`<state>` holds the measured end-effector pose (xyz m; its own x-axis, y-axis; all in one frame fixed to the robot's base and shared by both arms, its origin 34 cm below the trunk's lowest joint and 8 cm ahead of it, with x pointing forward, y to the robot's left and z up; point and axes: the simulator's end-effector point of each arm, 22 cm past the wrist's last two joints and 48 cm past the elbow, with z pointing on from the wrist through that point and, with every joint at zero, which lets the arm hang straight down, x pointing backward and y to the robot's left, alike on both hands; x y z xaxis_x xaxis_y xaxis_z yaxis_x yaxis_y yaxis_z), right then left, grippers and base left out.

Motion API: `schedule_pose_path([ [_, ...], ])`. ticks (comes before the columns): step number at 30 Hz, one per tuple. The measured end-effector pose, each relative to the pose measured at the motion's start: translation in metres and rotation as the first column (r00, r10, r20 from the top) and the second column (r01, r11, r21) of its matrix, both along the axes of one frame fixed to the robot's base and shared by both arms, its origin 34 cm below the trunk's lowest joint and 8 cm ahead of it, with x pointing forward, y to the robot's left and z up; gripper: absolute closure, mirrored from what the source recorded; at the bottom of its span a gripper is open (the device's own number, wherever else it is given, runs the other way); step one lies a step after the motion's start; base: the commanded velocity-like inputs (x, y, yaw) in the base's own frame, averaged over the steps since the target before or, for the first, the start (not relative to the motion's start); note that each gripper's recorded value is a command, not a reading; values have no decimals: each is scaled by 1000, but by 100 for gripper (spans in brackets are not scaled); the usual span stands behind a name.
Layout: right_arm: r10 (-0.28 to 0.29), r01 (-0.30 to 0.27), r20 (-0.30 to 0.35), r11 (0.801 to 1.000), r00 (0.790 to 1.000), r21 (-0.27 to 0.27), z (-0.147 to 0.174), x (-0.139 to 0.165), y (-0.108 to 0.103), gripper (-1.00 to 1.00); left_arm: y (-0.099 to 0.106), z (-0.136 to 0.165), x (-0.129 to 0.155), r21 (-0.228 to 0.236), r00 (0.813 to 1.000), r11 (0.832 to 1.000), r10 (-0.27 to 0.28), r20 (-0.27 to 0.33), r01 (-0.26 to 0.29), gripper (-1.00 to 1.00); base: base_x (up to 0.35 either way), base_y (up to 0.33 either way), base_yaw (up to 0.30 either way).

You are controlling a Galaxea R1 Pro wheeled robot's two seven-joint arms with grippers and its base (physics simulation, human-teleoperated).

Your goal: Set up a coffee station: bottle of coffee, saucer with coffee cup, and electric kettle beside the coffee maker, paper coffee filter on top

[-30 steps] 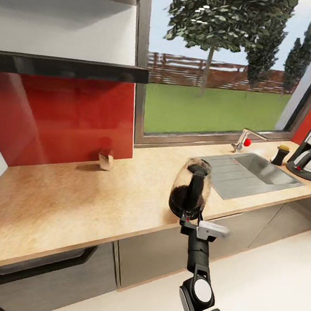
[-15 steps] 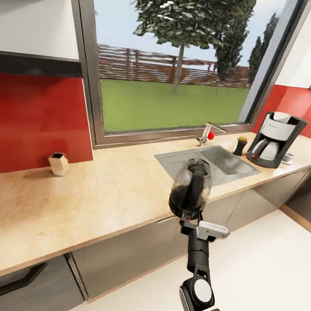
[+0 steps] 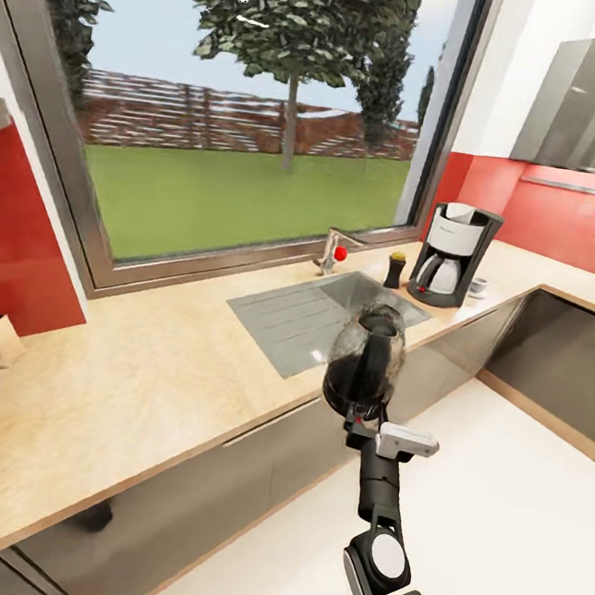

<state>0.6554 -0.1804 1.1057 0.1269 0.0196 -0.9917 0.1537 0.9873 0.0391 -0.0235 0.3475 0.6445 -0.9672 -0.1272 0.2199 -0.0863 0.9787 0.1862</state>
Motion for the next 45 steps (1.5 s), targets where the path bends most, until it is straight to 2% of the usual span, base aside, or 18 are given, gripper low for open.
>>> schedule_pose_path([
  [33,0,0,-1,1000,1000,-1,-1,0,0,100,2,0,0,4,1000,1000,0,4,0,-100,209,-254,-300],
  [42,0,0,-1,1000,1000,0,-1,0,0,100,2,0,0,5,1000,1000,1,5,-1,-100,277,-210,-200],
  [45,0,0,-1,1000,1000,-1,0,0,0,100,7,1,0,28,1000,1000,-5,3,5,-100,282,-206,-44],
])
